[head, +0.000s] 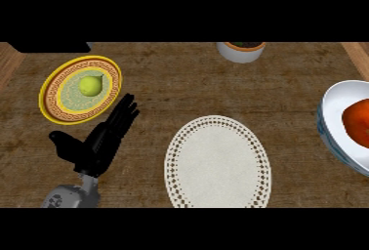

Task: Pick the squash from the placemat and place it in the bowl

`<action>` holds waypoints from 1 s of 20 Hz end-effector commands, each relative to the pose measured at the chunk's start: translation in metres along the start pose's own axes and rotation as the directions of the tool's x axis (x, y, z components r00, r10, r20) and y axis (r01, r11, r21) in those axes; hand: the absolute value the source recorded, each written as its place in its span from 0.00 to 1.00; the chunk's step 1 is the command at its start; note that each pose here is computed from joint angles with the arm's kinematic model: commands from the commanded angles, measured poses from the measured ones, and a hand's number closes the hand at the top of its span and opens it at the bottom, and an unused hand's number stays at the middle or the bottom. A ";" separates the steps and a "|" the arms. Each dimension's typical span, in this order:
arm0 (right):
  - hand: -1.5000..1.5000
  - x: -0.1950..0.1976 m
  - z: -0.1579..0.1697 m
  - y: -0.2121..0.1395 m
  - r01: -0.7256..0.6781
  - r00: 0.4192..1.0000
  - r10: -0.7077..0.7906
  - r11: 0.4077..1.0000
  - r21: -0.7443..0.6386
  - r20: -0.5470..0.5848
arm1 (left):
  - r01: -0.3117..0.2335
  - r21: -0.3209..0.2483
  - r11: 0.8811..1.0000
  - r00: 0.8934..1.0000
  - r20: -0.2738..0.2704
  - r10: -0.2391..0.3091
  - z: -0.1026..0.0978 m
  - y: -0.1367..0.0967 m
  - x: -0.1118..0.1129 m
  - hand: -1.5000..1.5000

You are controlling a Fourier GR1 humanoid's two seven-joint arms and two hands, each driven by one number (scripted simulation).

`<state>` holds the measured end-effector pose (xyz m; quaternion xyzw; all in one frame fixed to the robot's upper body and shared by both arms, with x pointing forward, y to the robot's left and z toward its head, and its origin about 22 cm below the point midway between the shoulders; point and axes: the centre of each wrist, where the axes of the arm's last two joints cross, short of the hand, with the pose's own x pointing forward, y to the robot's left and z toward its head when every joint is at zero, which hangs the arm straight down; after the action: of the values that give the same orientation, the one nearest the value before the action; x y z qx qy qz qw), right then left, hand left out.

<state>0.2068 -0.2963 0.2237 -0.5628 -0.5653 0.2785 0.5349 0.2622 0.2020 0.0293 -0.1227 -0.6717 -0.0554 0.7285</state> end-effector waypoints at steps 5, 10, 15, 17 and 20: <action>1.00 -0.064 -0.075 0.020 -0.074 0.997 0.074 0.997 0.003 -0.028 | 0.015 -0.023 1.000 1.000 -0.008 -0.015 -0.003 0.002 0.007 0.50; 1.00 -0.077 -0.110 0.053 -0.174 0.982 0.179 0.982 0.078 -0.063 | 0.022 -0.029 0.999 1.000 0.015 -0.022 -0.005 0.002 0.006 0.50; 0.00 -0.113 -0.129 0.086 -0.071 0.963 0.124 0.974 0.216 -0.239 | 0.002 -0.036 0.999 1.000 0.004 -0.002 -0.016 0.006 0.005 0.50; 0.00 -0.123 -0.135 0.105 -0.011 0.966 0.066 0.977 0.215 -0.250 | 0.001 -0.040 0.999 1.000 -0.001 -0.001 -0.002 -0.021 -0.004 0.50; 0.00 -0.121 -0.139 0.121 0.100 0.979 -0.060 0.975 0.199 -0.195 | 0.019 -0.021 1.000 1.000 0.014 -0.019 -0.015 -0.003 0.000 0.50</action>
<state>0.3349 -0.4200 0.1296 -0.5398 -0.4732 0.2771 0.6386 0.2659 0.1918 0.0300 -0.1310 -0.6743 -0.0679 0.7235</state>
